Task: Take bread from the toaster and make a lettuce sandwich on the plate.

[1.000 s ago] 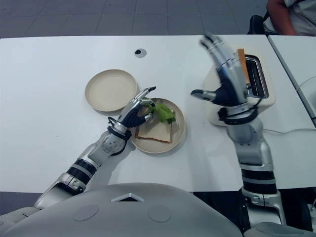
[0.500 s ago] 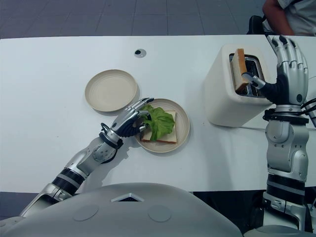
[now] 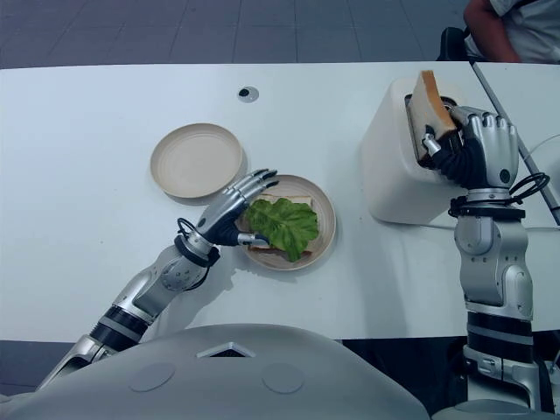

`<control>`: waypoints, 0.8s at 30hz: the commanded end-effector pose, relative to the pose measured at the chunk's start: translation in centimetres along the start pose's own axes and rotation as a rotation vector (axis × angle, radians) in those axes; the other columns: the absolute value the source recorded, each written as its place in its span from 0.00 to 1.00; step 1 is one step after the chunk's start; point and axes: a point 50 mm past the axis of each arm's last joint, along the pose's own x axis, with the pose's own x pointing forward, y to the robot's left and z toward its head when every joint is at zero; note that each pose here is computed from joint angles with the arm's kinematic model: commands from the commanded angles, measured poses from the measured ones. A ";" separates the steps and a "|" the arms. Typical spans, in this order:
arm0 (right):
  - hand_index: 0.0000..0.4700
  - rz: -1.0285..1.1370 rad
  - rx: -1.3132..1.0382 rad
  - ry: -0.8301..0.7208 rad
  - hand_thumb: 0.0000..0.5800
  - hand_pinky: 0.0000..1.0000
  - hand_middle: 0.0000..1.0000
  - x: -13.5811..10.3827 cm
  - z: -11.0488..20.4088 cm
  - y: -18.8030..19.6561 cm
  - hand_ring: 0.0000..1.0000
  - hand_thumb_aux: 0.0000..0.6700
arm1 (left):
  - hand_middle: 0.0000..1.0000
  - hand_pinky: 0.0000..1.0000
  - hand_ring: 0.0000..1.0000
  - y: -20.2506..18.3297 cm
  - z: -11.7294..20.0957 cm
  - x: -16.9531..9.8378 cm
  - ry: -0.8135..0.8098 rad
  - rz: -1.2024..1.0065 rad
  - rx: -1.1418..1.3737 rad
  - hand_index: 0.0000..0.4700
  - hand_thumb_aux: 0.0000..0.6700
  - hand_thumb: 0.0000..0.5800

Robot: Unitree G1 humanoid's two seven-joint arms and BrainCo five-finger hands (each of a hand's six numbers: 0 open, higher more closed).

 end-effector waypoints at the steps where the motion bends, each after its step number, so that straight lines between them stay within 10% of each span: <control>1: 1.00 -0.177 0.324 -0.265 1.00 1.00 1.00 0.9 5.5 -1.6 1.00 1.00 | 0.00 0.00 0.00 1.6 -0.1 -0.3 0.009 0.124 -0.012 0.00 0.00 0.00; 6: 1.00 0.346 0.983 -0.235 1.00 1.00 1.00 -1.4 9.1 4.2 1.00 1.00 | 0.00 0.00 0.00 5.6 -0.3 -1.2 0.010 0.397 0.037 0.00 0.00 0.00; 12: 1.00 0.742 1.115 0.070 1.00 1.00 1.00 -5.2 6.9 10.6 1.00 1.00 | 0.00 0.00 0.00 9.6 0.9 -2.5 -0.098 0.572 0.101 0.00 0.00 0.00; 22: 1.00 0.837 0.853 0.236 1.00 1.00 1.00 -10.4 6.9 14.8 1.00 1.00 | 0.00 0.00 0.00 1.0 3.2 -1.8 -0.270 -0.054 0.047 0.00 0.00 0.00; 24: 1.00 0.825 0.811 0.226 1.00 1.00 1.00 -10.7 7.2 14.8 1.00 1.00 | 0.00 0.00 0.00 -1.2 2.9 -2.4 -0.248 -0.207 0.023 0.15 0.15 0.27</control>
